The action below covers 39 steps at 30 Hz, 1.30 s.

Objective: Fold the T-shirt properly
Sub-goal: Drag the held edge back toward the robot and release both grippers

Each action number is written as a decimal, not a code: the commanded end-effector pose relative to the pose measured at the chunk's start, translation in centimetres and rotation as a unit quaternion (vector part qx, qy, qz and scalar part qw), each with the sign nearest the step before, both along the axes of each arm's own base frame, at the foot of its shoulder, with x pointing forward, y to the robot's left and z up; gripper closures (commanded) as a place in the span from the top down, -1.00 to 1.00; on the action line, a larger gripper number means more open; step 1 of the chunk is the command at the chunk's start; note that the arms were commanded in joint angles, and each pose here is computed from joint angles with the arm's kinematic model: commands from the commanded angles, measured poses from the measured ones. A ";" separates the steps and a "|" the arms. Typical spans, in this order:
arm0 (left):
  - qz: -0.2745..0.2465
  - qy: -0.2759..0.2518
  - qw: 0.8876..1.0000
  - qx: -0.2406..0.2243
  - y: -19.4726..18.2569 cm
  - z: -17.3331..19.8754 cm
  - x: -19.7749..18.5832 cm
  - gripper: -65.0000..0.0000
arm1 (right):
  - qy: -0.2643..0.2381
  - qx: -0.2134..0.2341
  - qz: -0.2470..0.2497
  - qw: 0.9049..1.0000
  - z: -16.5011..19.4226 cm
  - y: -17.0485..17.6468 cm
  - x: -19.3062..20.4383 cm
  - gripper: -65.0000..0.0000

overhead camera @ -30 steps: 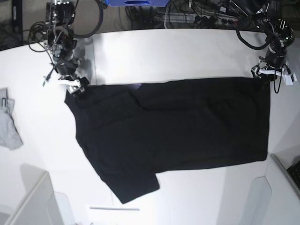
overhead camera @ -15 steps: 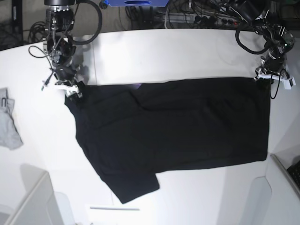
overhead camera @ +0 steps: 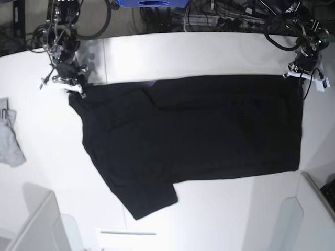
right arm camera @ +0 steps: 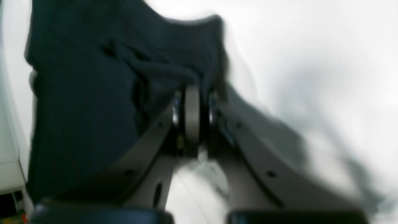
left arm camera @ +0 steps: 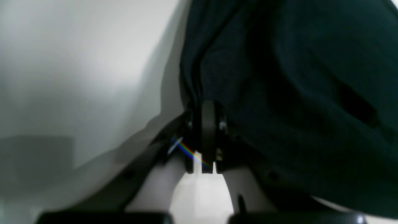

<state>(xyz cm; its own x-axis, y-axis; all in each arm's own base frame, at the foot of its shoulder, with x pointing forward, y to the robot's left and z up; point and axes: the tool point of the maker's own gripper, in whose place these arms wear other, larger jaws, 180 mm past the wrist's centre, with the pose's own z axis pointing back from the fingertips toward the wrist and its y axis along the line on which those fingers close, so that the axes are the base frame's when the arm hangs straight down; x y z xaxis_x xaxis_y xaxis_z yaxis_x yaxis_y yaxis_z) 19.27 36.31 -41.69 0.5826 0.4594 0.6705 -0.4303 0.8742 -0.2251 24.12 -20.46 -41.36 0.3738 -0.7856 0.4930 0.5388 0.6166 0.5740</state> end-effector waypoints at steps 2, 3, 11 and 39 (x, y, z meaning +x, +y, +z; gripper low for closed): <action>-0.005 -0.022 0.999 0.033 1.1 2.4 0.4 -1.00 | -0.028 -0.015 0.006 0.999 2.1 -0.4 0.2 -1.00; -0.009 -0.015 0.999 0.035 1.0 2.5 0.2 -1.00 | -0.030 -0.017 0.008 0.999 2.4 -0.3 -0.1 -1.00; -0.011 0.008 0.999 0.050 1.9 5.6 -1.6 -1.00 | -0.017 -0.029 0.006 0.999 4.8 -0.9 -2.8 -1.00; -0.031 0.101 0.993 0.054 1.7 2.9 -8.1 -1.00 | 0.121 -0.005 0.020 0.992 -0.5 -0.3 -11.6 -1.00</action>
<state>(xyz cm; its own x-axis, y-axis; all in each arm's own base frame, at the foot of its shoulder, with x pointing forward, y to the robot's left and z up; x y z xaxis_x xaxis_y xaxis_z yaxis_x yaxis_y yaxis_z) 10.78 37.26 -39.81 0.7430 0.3758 0.5538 -0.4119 0.9090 -0.0641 12.07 -20.22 -42.71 0.5189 -0.7760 0.3585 0.6511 0.6306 0.4224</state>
